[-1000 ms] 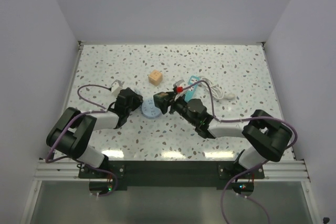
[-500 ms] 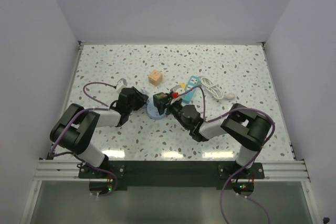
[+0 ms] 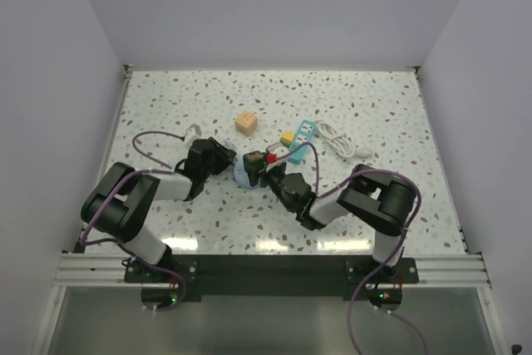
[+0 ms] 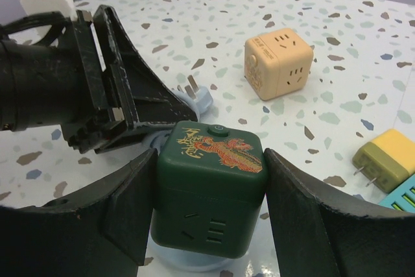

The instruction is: Insert the plug

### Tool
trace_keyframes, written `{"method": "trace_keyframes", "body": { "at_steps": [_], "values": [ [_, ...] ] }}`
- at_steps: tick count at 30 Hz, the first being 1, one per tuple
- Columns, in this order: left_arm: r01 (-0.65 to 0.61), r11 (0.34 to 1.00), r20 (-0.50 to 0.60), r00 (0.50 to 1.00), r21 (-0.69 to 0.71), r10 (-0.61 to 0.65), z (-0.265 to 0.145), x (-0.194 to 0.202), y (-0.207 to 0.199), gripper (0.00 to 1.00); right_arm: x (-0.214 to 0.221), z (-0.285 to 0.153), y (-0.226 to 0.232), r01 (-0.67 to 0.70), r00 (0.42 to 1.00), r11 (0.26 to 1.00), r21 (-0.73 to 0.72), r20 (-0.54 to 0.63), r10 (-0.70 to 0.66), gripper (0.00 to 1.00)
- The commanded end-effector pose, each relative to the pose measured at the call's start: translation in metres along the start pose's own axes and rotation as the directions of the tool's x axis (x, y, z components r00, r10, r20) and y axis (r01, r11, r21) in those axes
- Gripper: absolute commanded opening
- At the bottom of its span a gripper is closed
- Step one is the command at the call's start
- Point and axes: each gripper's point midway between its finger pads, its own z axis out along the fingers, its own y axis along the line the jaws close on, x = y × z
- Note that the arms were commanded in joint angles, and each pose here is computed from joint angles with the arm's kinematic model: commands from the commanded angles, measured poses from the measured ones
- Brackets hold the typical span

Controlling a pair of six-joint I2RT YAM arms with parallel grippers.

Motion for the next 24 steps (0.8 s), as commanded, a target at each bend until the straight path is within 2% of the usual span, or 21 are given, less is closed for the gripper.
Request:
{"method": "trace_keyframes", "body": {
  "at_steps": [1, 24],
  "values": [
    [0.012, 0.999, -0.109, 0.994, -0.03, -0.016, -0.001, 0.03, 0.013, 0.0, -0.04, 0.007, -0.001, -0.061, 0.986, 0.998, 0.033, 0.16, 0.055, 0.0],
    [0.014, 0.999, -0.113, 0.993, -0.037, -0.018, 0.001, 0.033, 0.017, 0.0, -0.05, -0.003, 0.005, -0.079, 0.973, 0.994, 0.071, 0.22, 0.062, 0.0]
  ]
}}
